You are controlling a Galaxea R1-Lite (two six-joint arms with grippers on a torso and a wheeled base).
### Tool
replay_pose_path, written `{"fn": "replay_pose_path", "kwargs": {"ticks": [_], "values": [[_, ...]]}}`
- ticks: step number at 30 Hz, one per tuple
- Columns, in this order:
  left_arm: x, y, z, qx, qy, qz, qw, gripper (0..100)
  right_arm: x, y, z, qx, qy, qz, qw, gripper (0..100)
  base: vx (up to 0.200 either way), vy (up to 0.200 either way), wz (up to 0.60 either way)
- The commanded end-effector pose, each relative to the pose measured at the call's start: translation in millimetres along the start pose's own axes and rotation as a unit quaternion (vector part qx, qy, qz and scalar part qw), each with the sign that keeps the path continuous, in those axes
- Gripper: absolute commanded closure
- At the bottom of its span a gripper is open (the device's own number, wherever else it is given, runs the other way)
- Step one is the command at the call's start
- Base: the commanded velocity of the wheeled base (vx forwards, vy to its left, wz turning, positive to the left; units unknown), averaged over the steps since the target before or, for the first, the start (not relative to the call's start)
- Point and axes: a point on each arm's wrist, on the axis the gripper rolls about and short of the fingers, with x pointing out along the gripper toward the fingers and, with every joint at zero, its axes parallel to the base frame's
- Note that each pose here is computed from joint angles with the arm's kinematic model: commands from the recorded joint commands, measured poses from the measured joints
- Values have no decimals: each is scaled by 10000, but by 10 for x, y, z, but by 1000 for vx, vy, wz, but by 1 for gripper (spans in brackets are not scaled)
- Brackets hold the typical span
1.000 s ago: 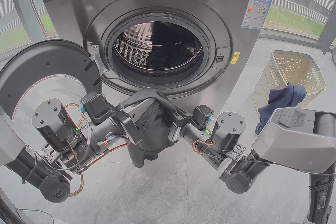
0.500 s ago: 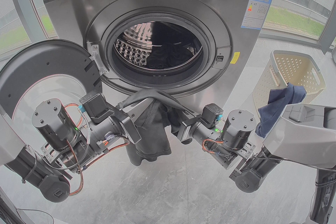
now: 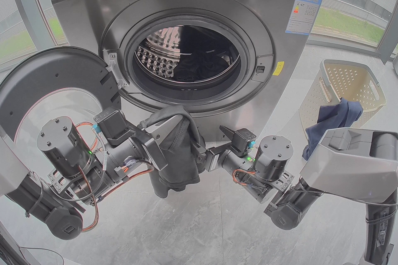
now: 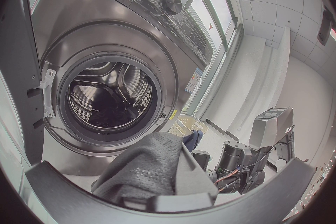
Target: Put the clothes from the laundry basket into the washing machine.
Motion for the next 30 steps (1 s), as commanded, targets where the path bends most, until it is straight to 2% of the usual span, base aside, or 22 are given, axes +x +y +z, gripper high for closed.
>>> {"fn": "replay_pose_path", "kwargs": {"ticks": [1, 5, 8, 13, 14, 17, 18, 21, 25, 30], "values": [[0, -4, 4, 0, -11, -7, 10000, 100, 10, 66, -95, 3, 91, 81, 9999, 0, 0, 0, 0], [2, -4, 7, 1, -18, -8, 10000, 100, -1, 161, -168, 9, 171, 192, 9997, 0, 0, 0, 0], [3, -8, 5, -2, -9, -14, 10000, 100, 46, 177, -205, 8, 143, 212, 9997, 0, 0, 0, 0], [-1, -9, 8, 0, -17, -16, 10000, 100, 215, 127, -195, 34, -127, 160, 9998, 0, 0, 0, 0], [-4, -12, 16, 1, -24, -17, 10000, 100, 274, 63, -190, 25, -215, 96, 9997, 0, 0, 0, 0], [-5, -8, 18, 4, -33, -11, 10000, 100, 294, 25, -194, 12, -239, 45, 9997, 0, 0, 0, 0], [-6, 1, 18, 6, -28, 5, 10000, 100, 293, 11, -195, 9, -234, 29, 9997, 100, 0, 0, 0], [-4, 7, 12, 6, -22, 14, 10000, 100, 294, -15, -144, 18, -293, 0, 9996, 100, 0, 0, 0], [-16, 9, -7, -2, 23, 23, 10000, 100, 242, -10, 153, 68, -570, 5, 9984, 100, 0, 0, 0], [-12, 24, -56, -19, 110, 49, 9999, 100, 24, 0, 375, 72, -545, 17, 9985, 100, 0, 0, 0]]}}
